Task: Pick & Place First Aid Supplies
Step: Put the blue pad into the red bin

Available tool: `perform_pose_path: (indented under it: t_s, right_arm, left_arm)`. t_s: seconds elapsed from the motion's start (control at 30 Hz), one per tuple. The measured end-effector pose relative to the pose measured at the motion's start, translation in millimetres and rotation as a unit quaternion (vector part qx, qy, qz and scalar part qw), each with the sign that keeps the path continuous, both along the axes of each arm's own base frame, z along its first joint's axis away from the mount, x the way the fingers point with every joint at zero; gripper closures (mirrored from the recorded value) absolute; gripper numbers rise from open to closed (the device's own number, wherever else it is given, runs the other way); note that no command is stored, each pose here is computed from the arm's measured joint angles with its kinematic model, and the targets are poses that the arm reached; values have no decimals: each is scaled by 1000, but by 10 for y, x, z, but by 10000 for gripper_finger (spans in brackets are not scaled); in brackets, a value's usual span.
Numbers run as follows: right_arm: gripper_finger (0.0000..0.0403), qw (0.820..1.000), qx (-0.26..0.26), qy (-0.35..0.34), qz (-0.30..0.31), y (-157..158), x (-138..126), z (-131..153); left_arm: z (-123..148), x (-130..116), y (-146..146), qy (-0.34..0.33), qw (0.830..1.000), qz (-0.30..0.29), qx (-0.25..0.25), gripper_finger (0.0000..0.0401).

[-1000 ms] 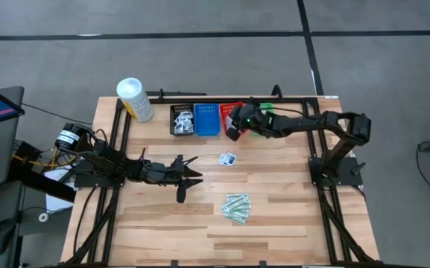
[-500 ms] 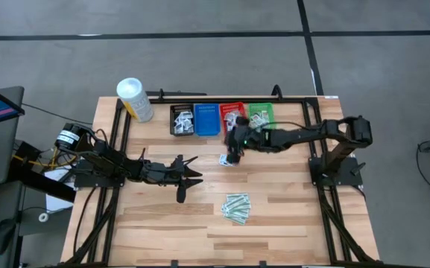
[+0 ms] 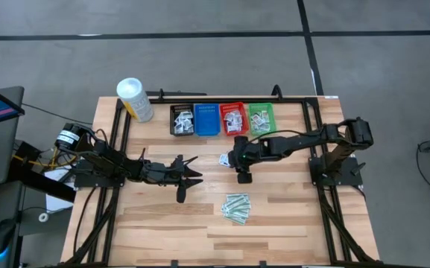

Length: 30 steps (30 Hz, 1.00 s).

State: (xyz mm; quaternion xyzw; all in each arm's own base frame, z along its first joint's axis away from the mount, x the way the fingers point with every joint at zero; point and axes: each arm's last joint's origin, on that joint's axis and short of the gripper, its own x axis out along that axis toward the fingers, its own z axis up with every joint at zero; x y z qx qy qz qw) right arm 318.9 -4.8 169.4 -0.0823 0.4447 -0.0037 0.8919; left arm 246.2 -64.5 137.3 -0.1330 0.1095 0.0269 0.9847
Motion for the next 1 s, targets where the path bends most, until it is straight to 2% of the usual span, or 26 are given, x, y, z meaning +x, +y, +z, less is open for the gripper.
perform_pose_path:
  t_s: [0.2, 0.4, 0.5, 0.77, 0.87, 1.0]
  right_arm:
    - [266, 1000, 1, -1, -2, -3, 32, -47]
    - [270, 999, -17, 44, 12, -24, 105, -386]
    - [270, 998, -33, 55, -12, -73, 137, -472]
    - [272, 997, -5, 64, -36, -230, 140, -546]
    - [285, 997, 15, 65, -28, -253, 136, -553]
    - [324, 997, 23, 67, -24, -252, 131, -559]
  left_arm:
    - [2, 1, 0, -1, 1000, 0, -1, 289]
    - [4, 1, 0, -2, 1000, 0, -1, 289]
    - [4, 1, -1, -2, 1000, 0, -3, 289]
    - [4, 1, -1, -2, 1000, 0, -2, 289]
    - [4, 1, -1, -2, 1000, 0, -2, 289]
    - [4, 1, 0, -2, 1000, 0, -2, 289]
